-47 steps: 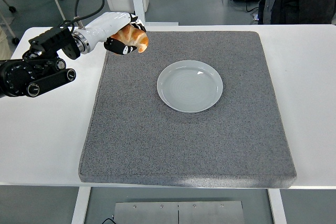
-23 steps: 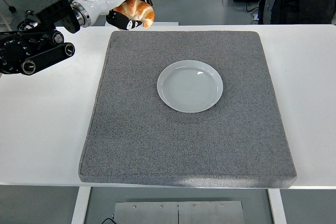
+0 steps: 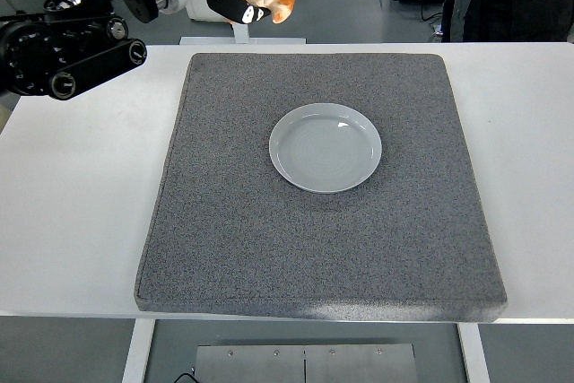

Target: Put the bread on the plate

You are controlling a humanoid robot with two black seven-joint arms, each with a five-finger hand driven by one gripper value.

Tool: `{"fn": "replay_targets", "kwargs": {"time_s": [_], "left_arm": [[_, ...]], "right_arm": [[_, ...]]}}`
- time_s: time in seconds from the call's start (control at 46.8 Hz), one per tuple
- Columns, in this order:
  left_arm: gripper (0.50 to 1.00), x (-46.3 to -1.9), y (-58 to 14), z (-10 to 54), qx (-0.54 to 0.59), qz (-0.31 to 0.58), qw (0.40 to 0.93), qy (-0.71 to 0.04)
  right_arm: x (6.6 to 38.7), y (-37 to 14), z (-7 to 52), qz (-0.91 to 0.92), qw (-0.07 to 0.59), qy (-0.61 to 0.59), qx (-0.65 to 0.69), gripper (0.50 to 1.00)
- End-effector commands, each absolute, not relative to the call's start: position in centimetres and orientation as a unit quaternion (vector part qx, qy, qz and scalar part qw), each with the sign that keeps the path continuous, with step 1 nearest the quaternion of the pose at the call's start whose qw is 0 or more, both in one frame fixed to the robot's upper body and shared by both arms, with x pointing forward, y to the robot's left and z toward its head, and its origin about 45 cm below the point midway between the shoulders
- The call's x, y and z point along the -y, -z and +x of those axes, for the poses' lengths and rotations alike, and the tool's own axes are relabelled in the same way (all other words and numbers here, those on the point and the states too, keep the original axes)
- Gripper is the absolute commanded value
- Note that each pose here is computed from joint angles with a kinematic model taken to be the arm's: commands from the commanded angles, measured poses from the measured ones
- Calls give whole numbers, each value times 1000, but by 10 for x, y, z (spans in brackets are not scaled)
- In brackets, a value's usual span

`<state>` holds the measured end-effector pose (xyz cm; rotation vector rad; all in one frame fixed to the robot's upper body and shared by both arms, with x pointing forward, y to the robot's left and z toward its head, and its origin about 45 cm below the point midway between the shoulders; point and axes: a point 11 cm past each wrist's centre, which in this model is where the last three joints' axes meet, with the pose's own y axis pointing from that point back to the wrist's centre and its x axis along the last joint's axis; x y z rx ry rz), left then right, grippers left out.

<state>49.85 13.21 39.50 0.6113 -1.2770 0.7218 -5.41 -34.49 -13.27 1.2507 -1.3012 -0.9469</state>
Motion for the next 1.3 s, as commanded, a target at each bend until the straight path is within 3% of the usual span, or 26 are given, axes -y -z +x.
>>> {"fn": "replay_targets", "kwargs": {"time_s": [0.0,0.534,1.282], "left_arm": [[500,-111,-390,493,576,265,709,-308],[500,-10,-350,462,585,236,742,-227],[500,-32,-280,459,559,285,751,-205]], "right_arm": [[345,133,-54,523,524,395,544,1000],[345,133,-54,523,524,395,544,1000],[345,133,-54,523,524,395,544,1000]]}}
